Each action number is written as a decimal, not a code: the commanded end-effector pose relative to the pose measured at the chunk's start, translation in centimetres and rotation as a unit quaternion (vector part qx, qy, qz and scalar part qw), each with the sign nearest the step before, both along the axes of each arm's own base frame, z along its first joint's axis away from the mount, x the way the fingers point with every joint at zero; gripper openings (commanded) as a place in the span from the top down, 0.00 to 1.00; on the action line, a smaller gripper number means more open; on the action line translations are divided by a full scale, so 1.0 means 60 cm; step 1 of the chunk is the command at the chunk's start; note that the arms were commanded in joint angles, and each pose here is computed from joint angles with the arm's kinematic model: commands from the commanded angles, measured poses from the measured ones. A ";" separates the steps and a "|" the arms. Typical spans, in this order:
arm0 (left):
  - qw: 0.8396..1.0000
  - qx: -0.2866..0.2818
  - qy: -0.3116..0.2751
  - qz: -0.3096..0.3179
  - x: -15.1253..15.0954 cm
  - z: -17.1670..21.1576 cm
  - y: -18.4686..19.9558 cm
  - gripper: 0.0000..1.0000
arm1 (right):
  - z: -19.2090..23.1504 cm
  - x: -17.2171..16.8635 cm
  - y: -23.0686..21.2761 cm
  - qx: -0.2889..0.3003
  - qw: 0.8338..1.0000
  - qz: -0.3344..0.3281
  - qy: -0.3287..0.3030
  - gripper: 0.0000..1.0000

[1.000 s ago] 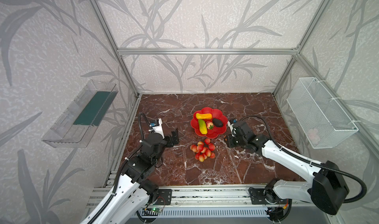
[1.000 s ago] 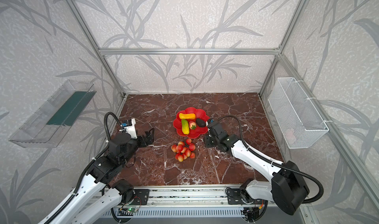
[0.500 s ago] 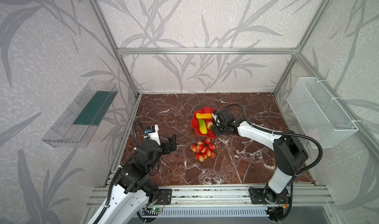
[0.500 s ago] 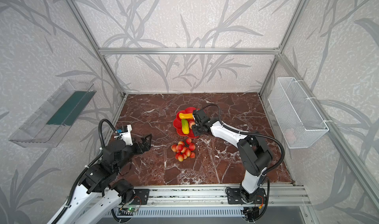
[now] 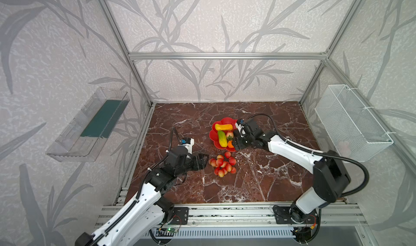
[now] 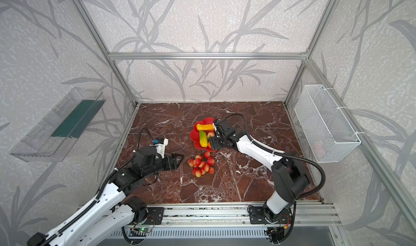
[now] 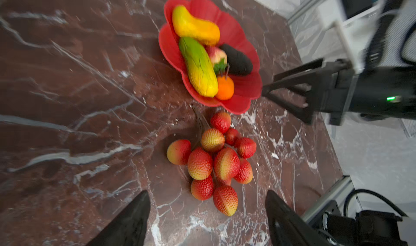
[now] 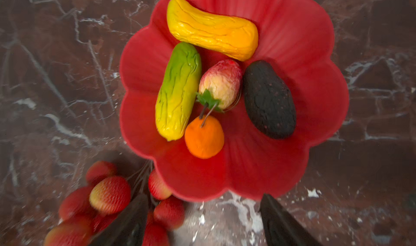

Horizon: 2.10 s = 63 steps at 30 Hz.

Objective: Place and organize the fake fruits in the fruit bowl
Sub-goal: 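Grasp the orange with the right gripper and place it in the bowl, then move both grippers to the lychee bunch and grasp its stem with the right gripper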

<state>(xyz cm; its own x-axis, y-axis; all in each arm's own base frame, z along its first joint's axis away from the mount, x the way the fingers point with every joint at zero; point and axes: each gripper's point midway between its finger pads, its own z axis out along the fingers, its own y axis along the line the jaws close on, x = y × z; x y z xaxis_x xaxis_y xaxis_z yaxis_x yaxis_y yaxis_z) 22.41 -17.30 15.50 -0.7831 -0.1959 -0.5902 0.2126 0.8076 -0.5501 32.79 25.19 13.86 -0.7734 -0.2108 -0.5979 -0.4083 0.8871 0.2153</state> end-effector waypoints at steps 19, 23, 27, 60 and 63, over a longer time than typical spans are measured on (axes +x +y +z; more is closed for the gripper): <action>0.993 0.059 0.074 -0.073 -0.013 -0.104 -0.101 0.34 | -0.074 -0.138 -0.022 0.103 0.991 -0.026 0.083 0.18; 0.991 0.066 0.102 -0.056 -0.035 -0.144 -0.077 0.37 | -0.074 -0.135 -0.004 0.111 0.990 -0.019 0.082 0.18; 0.990 0.070 0.118 -0.042 -0.053 -0.174 -0.057 0.38 | -0.069 -0.131 0.020 0.113 0.990 -0.008 0.079 0.18; 0.993 -0.005 -0.058 0.107 -0.065 -0.026 0.081 0.20 | -0.106 -0.182 0.218 0.019 0.986 0.151 0.062 0.39; 0.990 -0.005 -0.070 0.119 -0.066 -0.015 0.094 0.18 | -0.088 -0.172 0.214 0.015 0.988 0.148 0.041 0.41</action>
